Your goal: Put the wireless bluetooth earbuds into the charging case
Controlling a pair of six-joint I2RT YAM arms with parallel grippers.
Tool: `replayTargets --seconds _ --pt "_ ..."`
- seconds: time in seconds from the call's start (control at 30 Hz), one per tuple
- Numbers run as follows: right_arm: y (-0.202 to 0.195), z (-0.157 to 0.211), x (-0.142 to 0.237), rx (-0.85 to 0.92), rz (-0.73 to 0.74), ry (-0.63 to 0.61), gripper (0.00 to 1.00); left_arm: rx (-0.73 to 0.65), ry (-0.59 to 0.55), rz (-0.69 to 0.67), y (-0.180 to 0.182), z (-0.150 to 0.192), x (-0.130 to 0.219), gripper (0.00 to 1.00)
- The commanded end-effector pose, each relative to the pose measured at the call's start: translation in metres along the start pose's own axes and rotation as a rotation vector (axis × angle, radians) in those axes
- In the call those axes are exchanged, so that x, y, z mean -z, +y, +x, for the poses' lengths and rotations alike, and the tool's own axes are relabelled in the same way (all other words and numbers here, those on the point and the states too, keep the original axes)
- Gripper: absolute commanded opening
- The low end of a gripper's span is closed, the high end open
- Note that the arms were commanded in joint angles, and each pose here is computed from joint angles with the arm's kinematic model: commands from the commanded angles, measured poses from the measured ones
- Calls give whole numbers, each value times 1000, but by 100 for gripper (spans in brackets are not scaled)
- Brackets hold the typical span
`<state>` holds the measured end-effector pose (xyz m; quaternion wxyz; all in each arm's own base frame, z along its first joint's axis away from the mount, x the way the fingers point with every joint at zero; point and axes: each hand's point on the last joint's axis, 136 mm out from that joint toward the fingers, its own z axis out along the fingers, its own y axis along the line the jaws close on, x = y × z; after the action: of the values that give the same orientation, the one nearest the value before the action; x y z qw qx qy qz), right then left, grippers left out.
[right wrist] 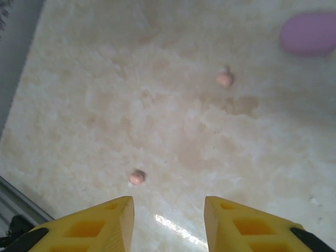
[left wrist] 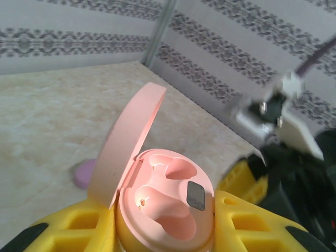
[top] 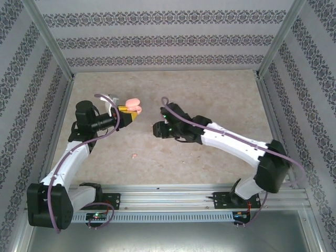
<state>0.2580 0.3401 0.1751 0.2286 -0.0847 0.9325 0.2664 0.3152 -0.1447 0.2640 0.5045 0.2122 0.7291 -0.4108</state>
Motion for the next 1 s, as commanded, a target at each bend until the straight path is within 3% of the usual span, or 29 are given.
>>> replayTargets --seconds 0.0,0.33,0.73,0.97 --pt "12 21 -19 -122 -6 58 40 34 -5 -130 21 2 9 32" --pt "49 78 -72 -331 -64 208 45 53 -1 -329 60 -1 16 32" --pt "77 118 -120 -355 -58 317 46 44 5 -360 60 3 22 32" --pt "63 120 -135 -333 12 329 47 51 2 -362 57 10 25 32"
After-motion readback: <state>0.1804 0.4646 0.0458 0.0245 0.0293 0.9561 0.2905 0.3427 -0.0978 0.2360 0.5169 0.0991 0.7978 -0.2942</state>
